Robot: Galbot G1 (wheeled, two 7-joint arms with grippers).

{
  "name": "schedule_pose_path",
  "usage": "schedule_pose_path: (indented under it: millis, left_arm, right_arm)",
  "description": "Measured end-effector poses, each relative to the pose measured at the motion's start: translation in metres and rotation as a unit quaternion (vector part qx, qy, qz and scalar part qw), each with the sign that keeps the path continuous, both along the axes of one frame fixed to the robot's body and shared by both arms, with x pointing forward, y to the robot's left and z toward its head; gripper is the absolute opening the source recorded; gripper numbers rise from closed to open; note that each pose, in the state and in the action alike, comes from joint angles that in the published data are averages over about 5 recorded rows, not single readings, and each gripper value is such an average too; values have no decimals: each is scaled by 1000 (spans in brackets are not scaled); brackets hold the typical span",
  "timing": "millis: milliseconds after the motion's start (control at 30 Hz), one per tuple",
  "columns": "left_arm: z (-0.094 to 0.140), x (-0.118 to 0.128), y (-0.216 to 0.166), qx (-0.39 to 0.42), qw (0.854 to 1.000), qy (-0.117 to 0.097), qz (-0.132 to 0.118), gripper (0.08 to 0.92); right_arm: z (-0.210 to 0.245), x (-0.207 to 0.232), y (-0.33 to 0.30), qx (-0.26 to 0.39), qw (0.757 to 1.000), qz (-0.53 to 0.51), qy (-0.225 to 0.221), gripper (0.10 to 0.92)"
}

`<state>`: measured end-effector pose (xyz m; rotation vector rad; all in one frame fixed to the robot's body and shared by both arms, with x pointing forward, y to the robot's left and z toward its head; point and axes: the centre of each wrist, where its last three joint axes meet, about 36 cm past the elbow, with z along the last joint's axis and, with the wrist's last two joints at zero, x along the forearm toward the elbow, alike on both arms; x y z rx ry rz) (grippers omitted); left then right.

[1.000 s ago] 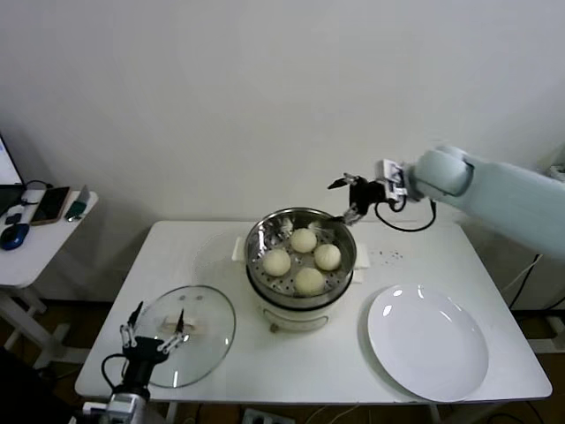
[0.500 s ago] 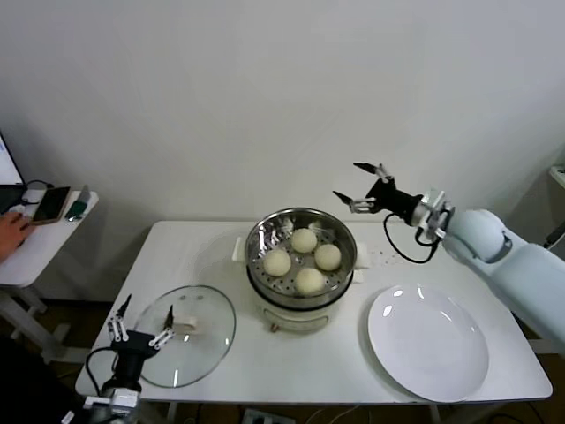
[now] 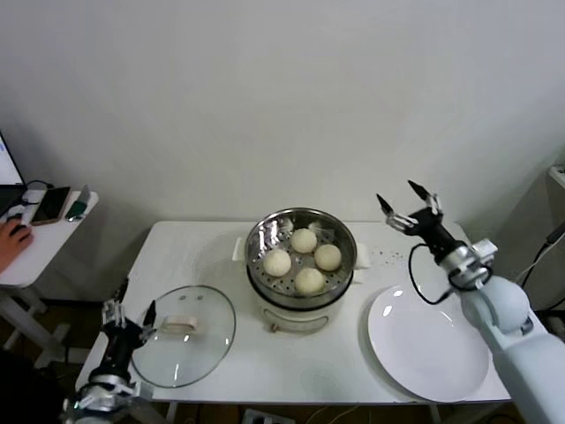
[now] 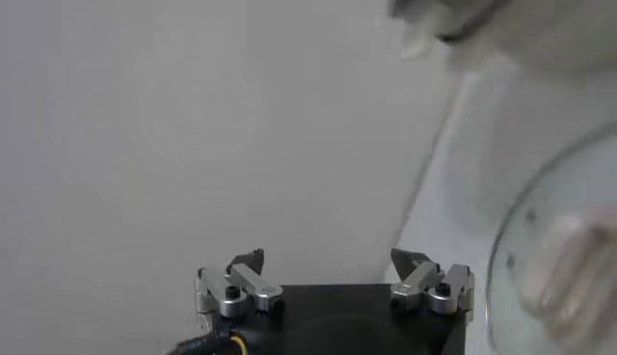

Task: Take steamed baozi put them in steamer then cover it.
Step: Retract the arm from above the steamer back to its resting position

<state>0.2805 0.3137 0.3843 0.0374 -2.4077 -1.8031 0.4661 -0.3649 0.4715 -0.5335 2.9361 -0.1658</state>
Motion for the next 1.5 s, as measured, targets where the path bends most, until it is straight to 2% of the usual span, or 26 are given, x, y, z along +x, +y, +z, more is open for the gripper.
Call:
schedule_pose_path:
  millis: [200, 400, 633, 867, 1500]
  left_arm:
    - [-3, -6, -9, 91, 995, 32, -14, 823]
    - [-16, -15, -25, 139, 989, 49, -30, 823]
    - [-40, -21, -46, 160, 985, 56, -44, 823]
    - [-65, -14, -54, 178, 981, 63, -50, 823]
    - [-103, 36, -41, 209, 975, 59, -39, 823]
  right_arm:
    - [-34, -44, -19, 34, 997, -66, 34, 823]
    - [-59, -78, -30, 43, 991, -108, 67, 823]
    - [-72, -101, -35, 38, 986, -133, 90, 823]
    - [-73, -113, -40, 23, 984, -144, 102, 823]
    - [-77, -125, -50, -3, 981, -159, 112, 823]
